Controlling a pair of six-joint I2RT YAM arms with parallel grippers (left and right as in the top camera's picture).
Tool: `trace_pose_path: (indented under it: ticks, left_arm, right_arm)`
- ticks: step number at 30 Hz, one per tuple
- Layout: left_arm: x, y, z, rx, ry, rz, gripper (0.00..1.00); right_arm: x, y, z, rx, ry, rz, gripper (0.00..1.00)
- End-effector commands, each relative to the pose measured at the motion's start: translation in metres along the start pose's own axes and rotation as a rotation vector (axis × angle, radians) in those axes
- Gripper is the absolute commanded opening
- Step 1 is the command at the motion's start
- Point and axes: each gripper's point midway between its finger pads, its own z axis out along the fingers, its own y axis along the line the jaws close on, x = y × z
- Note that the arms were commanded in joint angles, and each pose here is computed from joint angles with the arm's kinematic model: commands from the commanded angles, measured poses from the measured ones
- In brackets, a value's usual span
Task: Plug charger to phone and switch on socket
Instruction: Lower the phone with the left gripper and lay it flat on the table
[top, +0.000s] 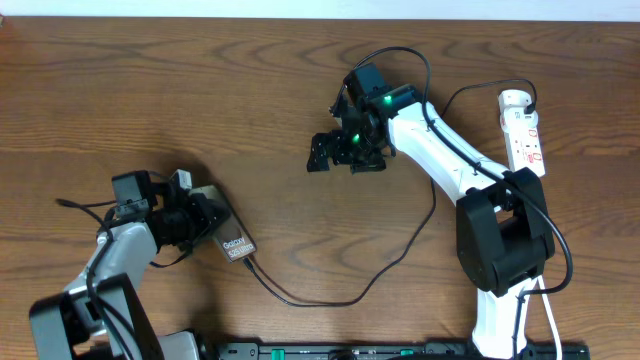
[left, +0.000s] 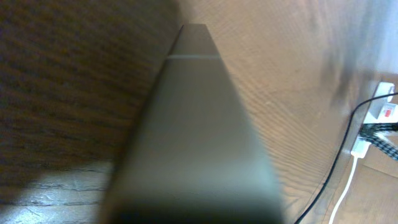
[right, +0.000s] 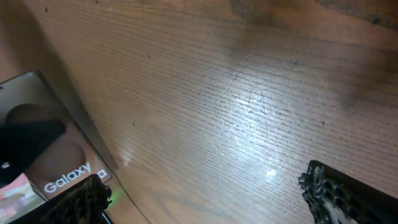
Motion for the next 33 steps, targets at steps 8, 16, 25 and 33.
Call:
trace_pose_path:
  ticks: [8, 16, 25, 33]
  left_arm:
    - [0.01, 0.003, 0.027, 0.111, 0.103, -0.058, 0.07]
    - [0.009, 0.003, 0.033, 0.14, 0.115, -0.067, 0.08]
    - [0.012, 0.011, 0.034, 0.098, 0.119, -0.083, 0.45]
    - [0.023, 0.034, 0.033, -0.033, 0.144, -0.131, 0.71]
  right_arm:
    - [0.001, -0.002, -0.001, 0.008, 0.004, -0.017, 0.98]
    - [0.002, -0.002, -0.001, 0.01, 0.011, -0.013, 0.98]
    - [0.003, -0.002, -0.001, 0.011, 0.014, -0.012, 0.98]
    - [0.003, -0.001, -0.001, 0.004, 0.016, -0.019, 0.98]
